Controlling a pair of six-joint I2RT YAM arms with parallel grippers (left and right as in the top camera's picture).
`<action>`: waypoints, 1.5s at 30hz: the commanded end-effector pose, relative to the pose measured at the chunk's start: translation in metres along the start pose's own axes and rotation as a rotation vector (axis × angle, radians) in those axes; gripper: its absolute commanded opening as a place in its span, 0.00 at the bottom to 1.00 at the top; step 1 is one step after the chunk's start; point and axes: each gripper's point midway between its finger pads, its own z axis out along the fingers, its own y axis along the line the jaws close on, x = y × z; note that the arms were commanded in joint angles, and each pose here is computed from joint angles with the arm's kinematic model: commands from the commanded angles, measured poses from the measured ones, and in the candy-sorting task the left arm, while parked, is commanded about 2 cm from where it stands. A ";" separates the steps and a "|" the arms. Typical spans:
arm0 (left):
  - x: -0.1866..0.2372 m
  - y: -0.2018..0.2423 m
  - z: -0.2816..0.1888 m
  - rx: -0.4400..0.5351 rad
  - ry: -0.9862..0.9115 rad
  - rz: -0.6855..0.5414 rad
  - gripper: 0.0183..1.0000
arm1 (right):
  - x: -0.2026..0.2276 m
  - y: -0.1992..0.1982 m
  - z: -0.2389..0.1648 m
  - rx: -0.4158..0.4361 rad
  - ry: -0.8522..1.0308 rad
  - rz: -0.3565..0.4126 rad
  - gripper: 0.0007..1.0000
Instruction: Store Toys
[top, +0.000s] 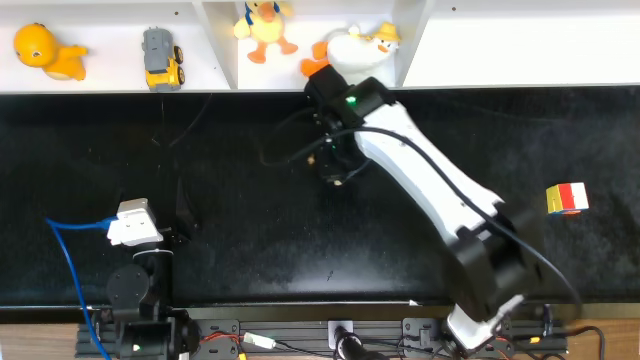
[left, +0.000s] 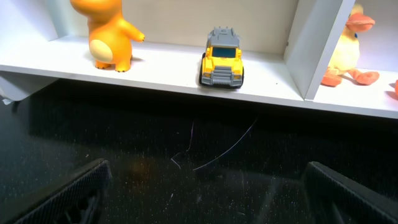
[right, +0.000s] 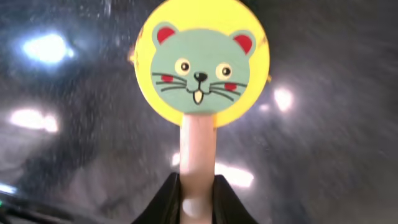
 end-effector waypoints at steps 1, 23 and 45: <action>-0.001 0.001 0.000 -0.003 -0.009 -0.005 1.00 | -0.001 -0.040 -0.061 0.048 -0.170 0.064 0.04; -0.001 0.001 0.000 -0.003 -0.009 -0.005 1.00 | -0.013 -0.238 -0.112 0.132 -0.579 0.233 0.05; -0.001 0.001 0.000 -0.003 -0.009 -0.005 1.00 | -0.103 -0.238 -0.080 0.067 -0.716 0.019 0.05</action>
